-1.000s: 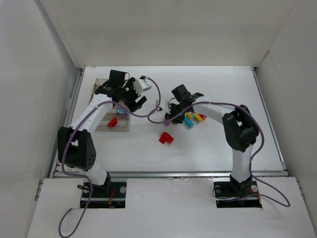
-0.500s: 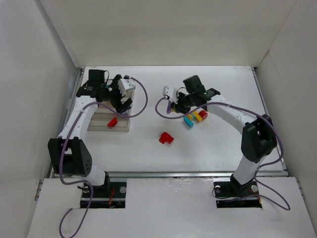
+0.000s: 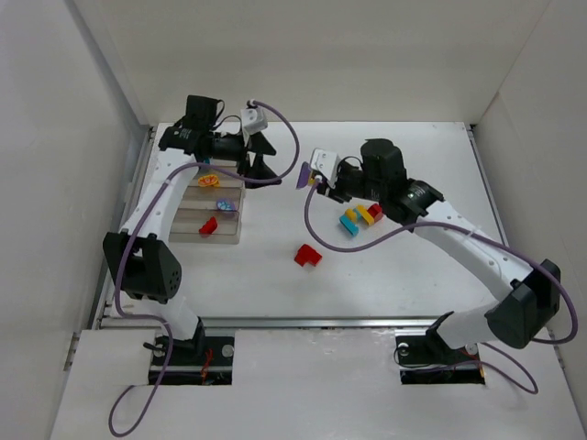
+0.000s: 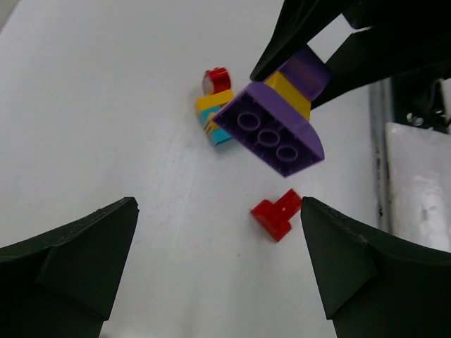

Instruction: Sort the legos into containers by color

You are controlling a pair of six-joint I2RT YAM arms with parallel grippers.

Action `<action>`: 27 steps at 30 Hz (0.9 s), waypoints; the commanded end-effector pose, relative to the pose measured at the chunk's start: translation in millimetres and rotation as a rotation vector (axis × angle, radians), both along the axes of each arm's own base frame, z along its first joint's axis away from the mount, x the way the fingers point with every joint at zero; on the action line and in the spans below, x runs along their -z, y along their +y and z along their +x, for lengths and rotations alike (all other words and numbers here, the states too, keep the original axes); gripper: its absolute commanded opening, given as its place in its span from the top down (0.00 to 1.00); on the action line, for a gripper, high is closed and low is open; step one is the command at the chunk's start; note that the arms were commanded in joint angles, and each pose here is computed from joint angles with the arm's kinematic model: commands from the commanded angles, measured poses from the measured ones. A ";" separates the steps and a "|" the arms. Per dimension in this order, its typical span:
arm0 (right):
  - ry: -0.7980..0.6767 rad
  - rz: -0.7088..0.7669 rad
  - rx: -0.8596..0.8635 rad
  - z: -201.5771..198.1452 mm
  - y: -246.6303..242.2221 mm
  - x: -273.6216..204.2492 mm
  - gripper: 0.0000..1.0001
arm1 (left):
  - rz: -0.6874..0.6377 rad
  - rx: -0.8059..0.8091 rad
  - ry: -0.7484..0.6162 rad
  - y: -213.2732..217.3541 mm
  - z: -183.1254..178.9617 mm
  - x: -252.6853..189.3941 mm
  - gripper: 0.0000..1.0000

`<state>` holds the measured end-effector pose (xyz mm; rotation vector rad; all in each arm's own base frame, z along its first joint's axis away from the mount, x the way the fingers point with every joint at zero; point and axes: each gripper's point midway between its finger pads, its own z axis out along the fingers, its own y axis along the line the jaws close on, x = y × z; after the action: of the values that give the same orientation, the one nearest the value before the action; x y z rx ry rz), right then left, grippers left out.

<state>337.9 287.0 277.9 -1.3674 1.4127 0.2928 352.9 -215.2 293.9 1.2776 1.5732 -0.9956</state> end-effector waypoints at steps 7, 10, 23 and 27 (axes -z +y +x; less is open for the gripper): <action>-0.121 0.073 0.008 -0.2 11.7 -39.1 1.00 | -0.127 0.118 0.326 -50.3 -35.8 -23.4 0.00; -0.115 0.065 0.006 -0.8 15.4 -35.1 1.00 | -0.135 0.121 0.336 -50.9 -36.5 -25.6 0.00; -0.126 0.056 0.003 -2.0 20.3 -37.9 1.00 | -0.100 0.047 0.495 -63.9 -17.2 4.5 0.24; -0.126 0.056 0.003 -2.0 20.2 -37.9 1.00 | -0.084 0.046 0.531 -63.9 -16.2 15.5 0.46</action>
<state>335.0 298.0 282.2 -1.3634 1.3920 0.2365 333.5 -279.2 267.6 1.0272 1.9025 -1.5306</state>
